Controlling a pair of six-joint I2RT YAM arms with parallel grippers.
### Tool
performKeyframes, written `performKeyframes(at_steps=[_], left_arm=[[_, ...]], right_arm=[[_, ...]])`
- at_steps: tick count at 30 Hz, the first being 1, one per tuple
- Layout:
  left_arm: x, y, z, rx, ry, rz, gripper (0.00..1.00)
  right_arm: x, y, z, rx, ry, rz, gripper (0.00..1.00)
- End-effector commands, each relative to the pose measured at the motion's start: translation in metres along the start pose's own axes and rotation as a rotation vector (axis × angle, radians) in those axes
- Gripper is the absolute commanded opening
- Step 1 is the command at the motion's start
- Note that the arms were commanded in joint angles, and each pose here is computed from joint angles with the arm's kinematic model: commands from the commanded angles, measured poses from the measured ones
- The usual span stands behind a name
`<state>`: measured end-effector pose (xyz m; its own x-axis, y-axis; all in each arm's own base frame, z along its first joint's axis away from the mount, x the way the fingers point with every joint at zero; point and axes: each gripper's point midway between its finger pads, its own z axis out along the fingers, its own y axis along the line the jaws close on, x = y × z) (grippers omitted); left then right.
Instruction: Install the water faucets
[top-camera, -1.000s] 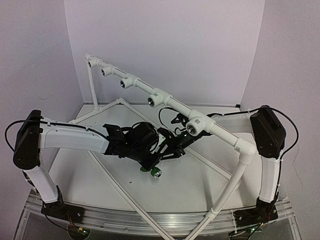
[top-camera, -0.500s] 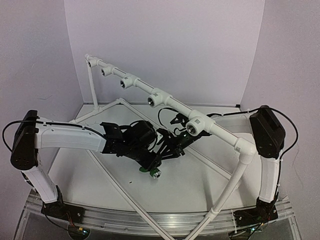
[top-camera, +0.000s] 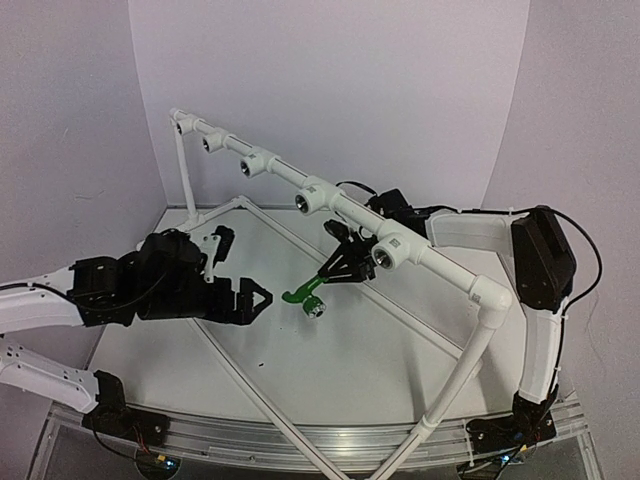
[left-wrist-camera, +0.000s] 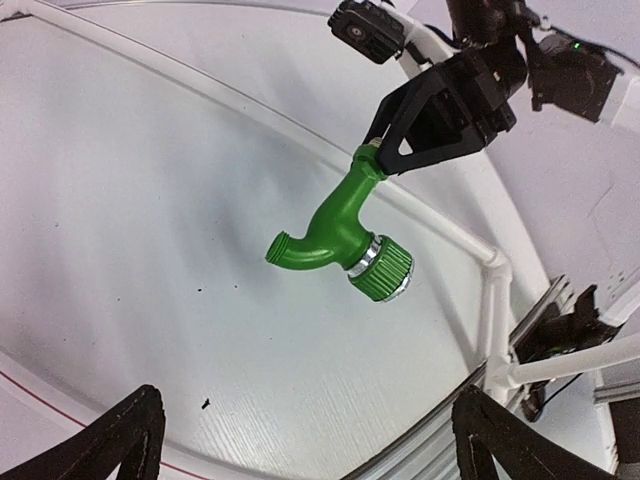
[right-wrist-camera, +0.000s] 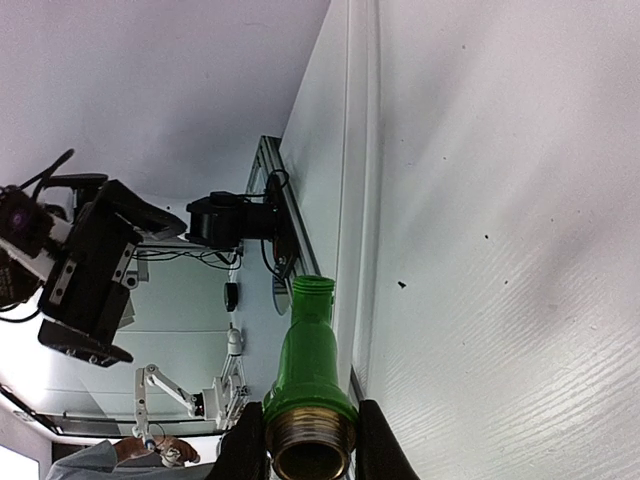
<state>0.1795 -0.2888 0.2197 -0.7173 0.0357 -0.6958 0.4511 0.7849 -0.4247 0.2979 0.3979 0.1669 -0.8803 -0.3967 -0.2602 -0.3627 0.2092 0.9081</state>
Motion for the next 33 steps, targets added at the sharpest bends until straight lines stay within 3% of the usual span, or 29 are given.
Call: performKeyframes(at_steps=[1, 6, 10, 18, 24, 33], left_arm=[[-0.026, -0.004, -0.029, 0.113, -0.177, -0.201, 1.0], [-0.016, -0.023, -0.024, 0.217, -0.112, -0.266, 0.99], [-0.016, -0.04, -0.014, 0.343, -0.129, -0.326, 0.97], [-0.031, -0.038, -0.021, 0.42, -0.238, -0.394, 0.89], [-0.027, -0.05, -0.005, 0.51, -0.157, -0.403, 0.83], [-0.021, -0.038, -0.003, 0.537, -0.14, -0.458, 0.75]], right_arm=[[-0.008, 0.063, -0.009, -0.106, -0.001, -0.181, 0.0], [-0.011, 0.084, -0.008, -0.134, 0.005, -0.225, 0.0], [-0.009, 0.094, -0.004, -0.152, 0.018, -0.237, 0.0], [-0.006, 0.113, -0.003, -0.173, 0.027, -0.258, 0.0], [-0.002, 0.127, 0.003, -0.202, 0.05, -0.269, 0.0], [0.017, 0.146, 0.003, -0.251, 0.093, -0.291, 0.0]])
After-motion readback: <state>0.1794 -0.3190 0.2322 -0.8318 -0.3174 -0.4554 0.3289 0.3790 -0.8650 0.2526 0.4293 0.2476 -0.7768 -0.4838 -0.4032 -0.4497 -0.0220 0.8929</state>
